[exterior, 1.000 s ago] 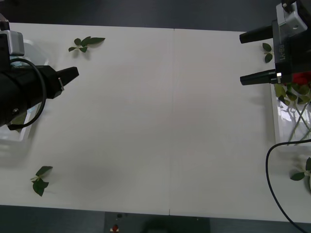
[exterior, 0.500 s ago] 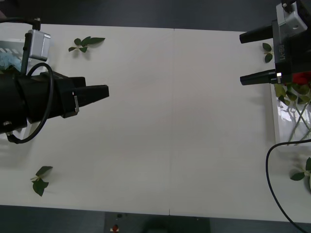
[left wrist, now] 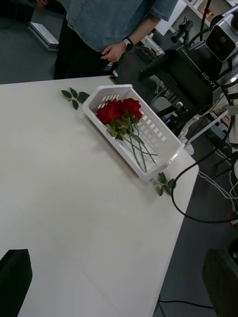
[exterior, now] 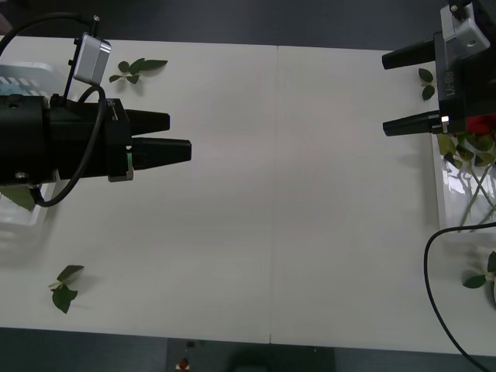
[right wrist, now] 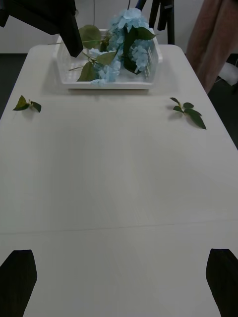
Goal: Put the red flowers into the right box and the blue flowers into the left box
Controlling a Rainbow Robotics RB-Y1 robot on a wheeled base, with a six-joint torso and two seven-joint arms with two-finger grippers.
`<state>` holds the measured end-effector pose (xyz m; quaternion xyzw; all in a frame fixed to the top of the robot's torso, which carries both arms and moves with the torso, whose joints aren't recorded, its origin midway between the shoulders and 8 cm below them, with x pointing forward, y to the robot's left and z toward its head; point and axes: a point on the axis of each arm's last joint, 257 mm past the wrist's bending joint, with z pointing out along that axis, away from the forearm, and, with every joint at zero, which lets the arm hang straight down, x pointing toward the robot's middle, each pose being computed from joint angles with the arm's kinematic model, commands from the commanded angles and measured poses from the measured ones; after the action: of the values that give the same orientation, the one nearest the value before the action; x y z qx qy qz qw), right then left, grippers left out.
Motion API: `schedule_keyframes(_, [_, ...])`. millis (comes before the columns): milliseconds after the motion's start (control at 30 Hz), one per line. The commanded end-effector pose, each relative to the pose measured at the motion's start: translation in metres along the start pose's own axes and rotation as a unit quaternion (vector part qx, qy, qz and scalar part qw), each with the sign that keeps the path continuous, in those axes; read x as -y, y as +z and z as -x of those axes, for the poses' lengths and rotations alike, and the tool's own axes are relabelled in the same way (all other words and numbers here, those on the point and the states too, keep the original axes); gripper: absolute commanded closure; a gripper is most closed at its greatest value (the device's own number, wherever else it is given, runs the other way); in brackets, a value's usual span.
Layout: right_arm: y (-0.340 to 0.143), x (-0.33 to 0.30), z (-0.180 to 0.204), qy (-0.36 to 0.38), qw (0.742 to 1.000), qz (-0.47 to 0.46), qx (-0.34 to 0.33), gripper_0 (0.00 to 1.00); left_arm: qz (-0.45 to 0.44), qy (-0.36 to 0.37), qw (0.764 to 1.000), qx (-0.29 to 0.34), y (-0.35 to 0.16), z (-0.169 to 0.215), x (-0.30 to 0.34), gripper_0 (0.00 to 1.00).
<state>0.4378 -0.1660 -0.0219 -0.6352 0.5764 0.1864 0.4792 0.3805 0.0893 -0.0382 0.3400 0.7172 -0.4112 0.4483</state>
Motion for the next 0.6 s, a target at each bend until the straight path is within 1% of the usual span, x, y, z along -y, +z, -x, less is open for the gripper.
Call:
schedule_keyframes(33, [-0.0075, 0.0081, 0.0161, -0.035, 0.999, -0.013, -0.005, 0.00, -0.026, 0.035, 0.999, 0.001, 0.0079, 0.0045, 0.0180, 0.00])
schedule_keyframes(600, [-0.0075, 0.0081, 0.0161, -0.035, 0.999, -0.013, -0.005, 0.00, -0.035, 0.036, 0.999, 0.003, 0.0094, 0.0047, 0.0253, 0.00])
